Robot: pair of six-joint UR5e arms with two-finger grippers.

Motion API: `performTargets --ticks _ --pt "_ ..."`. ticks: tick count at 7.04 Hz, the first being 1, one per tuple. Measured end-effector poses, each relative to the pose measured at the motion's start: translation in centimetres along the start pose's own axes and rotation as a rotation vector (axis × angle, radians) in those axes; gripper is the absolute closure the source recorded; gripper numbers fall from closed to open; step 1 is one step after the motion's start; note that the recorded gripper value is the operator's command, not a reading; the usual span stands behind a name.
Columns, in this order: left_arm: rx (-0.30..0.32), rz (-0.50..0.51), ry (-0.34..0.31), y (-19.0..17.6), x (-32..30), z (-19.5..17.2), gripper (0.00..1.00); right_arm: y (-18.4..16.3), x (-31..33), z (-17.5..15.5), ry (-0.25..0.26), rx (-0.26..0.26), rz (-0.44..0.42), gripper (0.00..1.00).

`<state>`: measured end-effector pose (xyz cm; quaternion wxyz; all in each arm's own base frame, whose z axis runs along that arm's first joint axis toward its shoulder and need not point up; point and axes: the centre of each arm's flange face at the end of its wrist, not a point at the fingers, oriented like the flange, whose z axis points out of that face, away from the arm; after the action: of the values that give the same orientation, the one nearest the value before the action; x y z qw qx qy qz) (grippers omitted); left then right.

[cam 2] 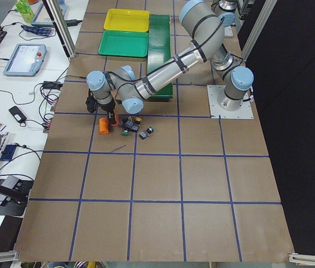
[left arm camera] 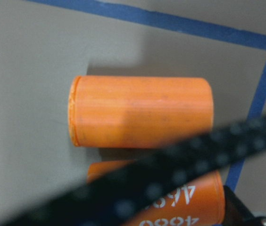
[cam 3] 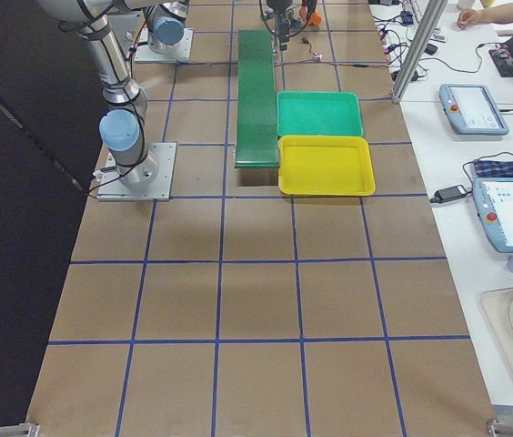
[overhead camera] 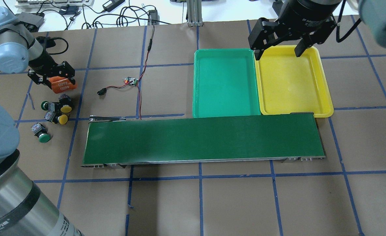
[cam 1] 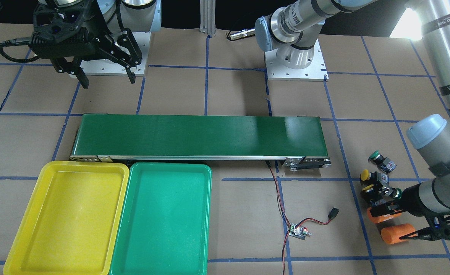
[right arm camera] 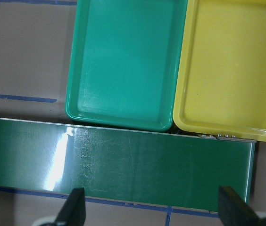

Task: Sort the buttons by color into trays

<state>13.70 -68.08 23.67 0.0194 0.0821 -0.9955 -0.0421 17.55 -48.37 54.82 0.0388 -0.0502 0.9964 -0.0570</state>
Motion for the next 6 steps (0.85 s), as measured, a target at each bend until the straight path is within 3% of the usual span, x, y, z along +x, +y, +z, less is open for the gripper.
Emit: performTargets --ticks 3,5,6 --pt "-0.067 0.138 0.007 11.3 11.0 -6.4 0.79 0.0 0.0 0.0 0.0 0.0 0.0 0.0" --pt "-0.101 0.226 0.0 18.9 16.3 -6.0 0.77 0.0 0.0 0.0 0.0 -0.001 0.001 0.0" --pt "-0.121 0.249 -0.004 21.4 17.4 -4.8 0.61 0.0 0.0 0.0 0.0 0.0 0.001 0.0"
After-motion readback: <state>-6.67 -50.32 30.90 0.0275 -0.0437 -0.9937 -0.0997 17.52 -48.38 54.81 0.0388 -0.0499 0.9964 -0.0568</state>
